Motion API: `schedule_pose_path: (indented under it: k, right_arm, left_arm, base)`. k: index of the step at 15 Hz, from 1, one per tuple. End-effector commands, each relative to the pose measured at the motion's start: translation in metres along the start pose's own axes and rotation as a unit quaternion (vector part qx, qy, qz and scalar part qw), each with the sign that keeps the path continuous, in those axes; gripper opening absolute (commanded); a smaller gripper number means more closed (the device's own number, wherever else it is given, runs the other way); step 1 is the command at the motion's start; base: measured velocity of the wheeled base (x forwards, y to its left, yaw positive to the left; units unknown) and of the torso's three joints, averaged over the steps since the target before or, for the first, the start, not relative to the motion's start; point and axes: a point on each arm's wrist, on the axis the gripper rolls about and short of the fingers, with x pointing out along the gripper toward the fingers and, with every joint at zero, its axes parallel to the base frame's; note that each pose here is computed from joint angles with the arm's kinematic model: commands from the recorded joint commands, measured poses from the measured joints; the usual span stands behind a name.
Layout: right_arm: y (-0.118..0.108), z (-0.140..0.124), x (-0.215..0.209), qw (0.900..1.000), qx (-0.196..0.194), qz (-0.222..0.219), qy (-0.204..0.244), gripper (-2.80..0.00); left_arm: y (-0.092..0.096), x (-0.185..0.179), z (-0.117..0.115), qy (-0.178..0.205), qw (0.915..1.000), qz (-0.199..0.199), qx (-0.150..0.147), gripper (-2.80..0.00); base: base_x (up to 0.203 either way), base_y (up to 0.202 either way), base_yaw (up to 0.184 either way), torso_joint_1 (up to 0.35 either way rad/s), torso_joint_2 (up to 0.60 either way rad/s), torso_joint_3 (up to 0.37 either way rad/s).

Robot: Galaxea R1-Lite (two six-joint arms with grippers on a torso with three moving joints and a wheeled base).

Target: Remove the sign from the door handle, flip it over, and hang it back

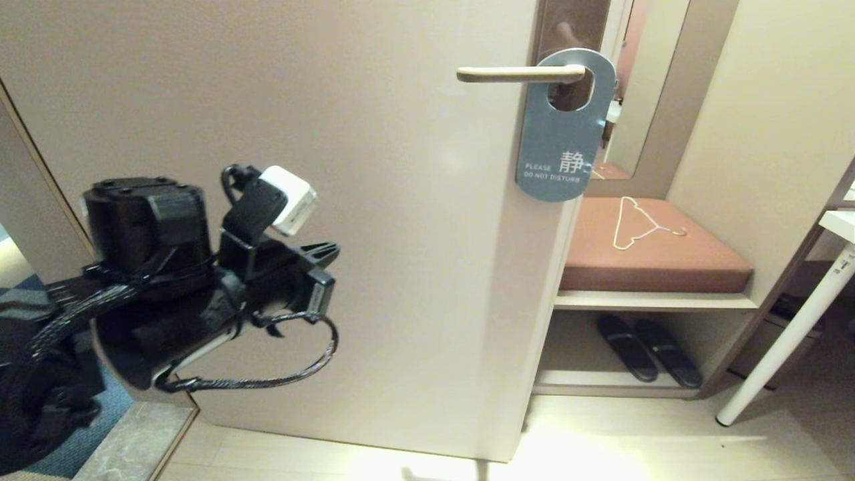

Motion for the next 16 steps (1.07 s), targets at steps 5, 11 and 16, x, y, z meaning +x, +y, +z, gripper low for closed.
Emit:
schedule_pose_path:
  k: [5,11,16]
  right_arm:
    - [0.000,0.000,0.000,1.000,0.000,0.000,0.000,-2.80]
    - [0.000,0.000,0.000,1.000,0.000,0.000,0.000,-2.80]
    - [0.000,0.000,0.000,1.000,0.000,0.000,0.000,-2.80]
  left_arm:
    - [0.033,-0.103,-0.065,0.034,0.9918,0.121,-0.022,-2.80]
    - [0.014,-0.191,-0.131,0.022,0.9702,0.235,-0.055,-2.80]
    - [-0.008,-0.226,-0.159,0.014,0.9557,0.286,-0.069,-2.80]
  base:
    - [0.000,0.000,0.000,0.000,0.00,0.000]
    - [0.000,0.000,0.000,0.000,0.00,0.000]
    - [0.000,0.000,0.000,0.000,0.00,0.000]
